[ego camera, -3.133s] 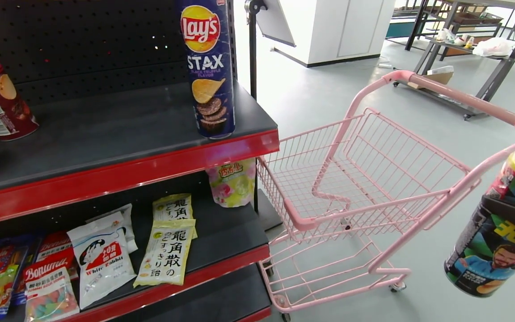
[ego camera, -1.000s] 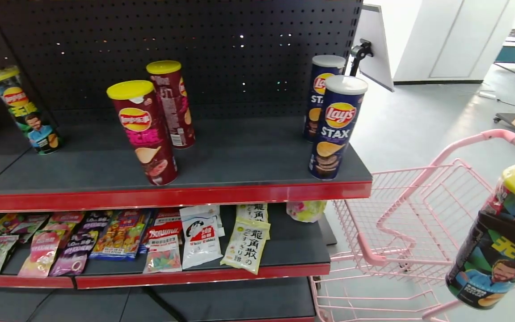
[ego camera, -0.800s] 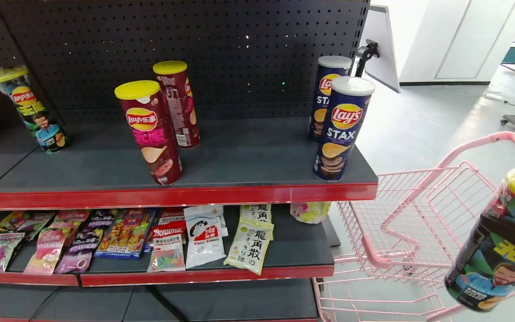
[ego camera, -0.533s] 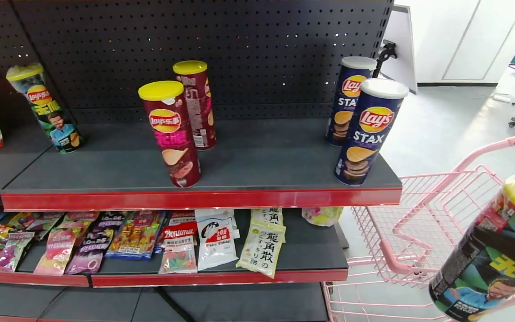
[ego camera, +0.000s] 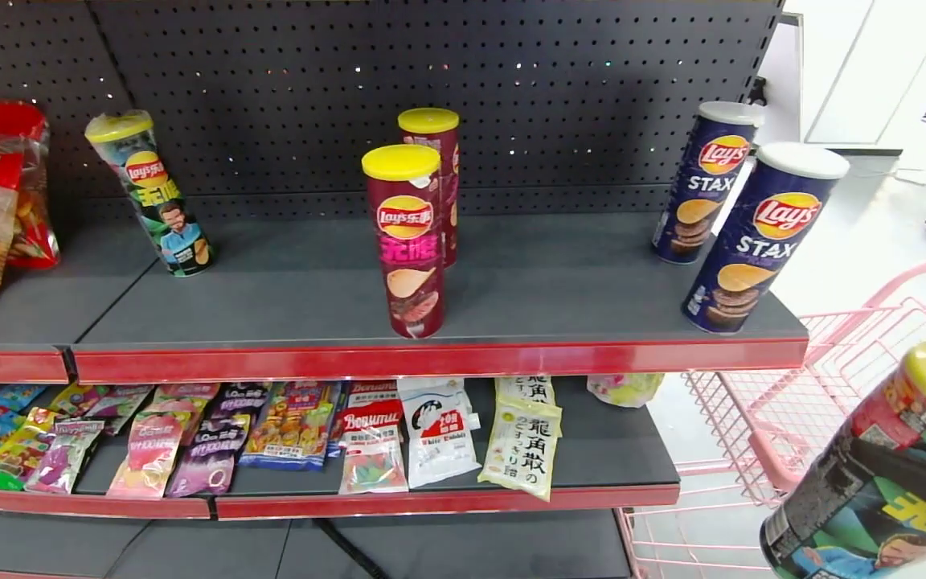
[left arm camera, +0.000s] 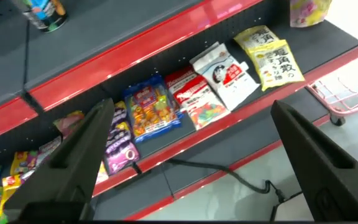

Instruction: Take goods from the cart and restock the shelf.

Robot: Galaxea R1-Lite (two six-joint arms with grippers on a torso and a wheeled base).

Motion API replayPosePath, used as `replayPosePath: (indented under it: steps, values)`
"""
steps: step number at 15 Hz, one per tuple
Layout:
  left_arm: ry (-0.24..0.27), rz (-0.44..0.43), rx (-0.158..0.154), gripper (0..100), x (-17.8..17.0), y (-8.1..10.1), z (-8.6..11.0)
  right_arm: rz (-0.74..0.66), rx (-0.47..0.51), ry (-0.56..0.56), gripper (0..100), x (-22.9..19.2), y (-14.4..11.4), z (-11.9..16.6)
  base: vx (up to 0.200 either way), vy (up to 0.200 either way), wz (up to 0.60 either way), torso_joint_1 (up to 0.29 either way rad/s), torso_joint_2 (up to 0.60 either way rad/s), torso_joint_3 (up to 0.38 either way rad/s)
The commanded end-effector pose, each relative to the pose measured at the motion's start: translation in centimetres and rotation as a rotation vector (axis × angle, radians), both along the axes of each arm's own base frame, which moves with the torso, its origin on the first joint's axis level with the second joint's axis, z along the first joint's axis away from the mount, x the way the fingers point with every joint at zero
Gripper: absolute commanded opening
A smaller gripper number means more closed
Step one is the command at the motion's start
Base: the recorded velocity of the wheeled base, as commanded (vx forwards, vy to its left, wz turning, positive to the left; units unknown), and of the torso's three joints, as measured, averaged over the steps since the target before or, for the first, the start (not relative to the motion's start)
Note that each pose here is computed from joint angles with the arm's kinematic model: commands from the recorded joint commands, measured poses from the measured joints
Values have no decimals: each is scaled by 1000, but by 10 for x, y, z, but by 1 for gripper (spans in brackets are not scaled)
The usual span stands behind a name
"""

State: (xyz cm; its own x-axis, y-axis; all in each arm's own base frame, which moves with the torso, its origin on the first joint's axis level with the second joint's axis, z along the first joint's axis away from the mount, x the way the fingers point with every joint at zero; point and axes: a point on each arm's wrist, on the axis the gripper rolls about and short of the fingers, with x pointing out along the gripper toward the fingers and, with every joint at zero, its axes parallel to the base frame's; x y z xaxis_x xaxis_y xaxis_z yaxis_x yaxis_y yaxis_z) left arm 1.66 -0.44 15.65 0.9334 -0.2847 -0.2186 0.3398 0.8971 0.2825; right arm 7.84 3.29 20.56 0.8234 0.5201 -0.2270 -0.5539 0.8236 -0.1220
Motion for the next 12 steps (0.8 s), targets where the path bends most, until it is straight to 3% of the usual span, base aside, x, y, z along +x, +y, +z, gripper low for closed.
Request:
replayPosePath:
  steps: [1, 12]
  values:
    - [0, 0, 0, 100, 0, 0, 0, 5, 4, -8, 0, -2, 0, 0, 0, 200, 0, 2, 7, 7]
    - [-12, 0, 4, 100, -2, 1, 0, 108, 29, -28, 0, -3, 2, 9, 0, 200, 0, 2, 3, 3]
